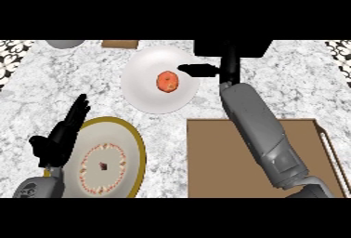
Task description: Pick the squash from the tray and place it in the plate
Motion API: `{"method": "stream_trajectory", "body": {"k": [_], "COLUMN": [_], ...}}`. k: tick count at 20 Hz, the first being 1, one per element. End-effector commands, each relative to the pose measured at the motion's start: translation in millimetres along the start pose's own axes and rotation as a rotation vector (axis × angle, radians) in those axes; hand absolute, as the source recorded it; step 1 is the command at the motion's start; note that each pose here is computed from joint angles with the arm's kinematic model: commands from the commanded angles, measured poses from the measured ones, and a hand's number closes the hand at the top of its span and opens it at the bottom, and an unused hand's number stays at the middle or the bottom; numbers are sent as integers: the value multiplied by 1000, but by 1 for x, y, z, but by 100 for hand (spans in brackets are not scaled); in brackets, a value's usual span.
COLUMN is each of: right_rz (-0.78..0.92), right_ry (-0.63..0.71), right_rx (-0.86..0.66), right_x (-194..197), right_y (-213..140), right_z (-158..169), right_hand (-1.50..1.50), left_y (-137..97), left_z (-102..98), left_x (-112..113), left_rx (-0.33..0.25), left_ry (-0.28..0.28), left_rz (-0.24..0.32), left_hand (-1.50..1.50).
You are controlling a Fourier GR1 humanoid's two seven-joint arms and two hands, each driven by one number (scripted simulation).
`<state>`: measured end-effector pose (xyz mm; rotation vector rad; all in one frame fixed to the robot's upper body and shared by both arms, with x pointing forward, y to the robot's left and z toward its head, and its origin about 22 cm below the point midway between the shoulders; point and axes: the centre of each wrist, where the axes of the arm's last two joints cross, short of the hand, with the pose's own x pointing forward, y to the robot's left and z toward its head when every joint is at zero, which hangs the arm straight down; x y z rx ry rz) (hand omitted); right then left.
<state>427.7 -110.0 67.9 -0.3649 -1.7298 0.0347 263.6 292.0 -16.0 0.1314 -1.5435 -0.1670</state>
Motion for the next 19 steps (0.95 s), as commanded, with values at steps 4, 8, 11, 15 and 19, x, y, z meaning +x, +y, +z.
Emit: {"method": "stream_trajectory", "body": {"k": [4,8,11,15,19], "right_rz": [-62,-44,-19,29,25], "right_ry": [-31,-70,-79,-67,-91], "right_rx": [58,127,141,150,121], "right_x": [-65,-64,-91,-115,-111], "right_y": [-80,-103,-115,-122,-149], "right_z": [5,-13,2,19,6], "right_hand": [-150,-150,-150,-150,-150], "left_y": [12,-2,4,33,5], "left_z": [15,0,-1,6,2], "left_x": [-12,4,12,-3,-6], "left_rx": [18,25,22,20,-5], "left_ry": [25,9,-2,1,-2], "left_rz": [12,-18,-1,12,0], "left_hand": [0,0,0,0,0]}}
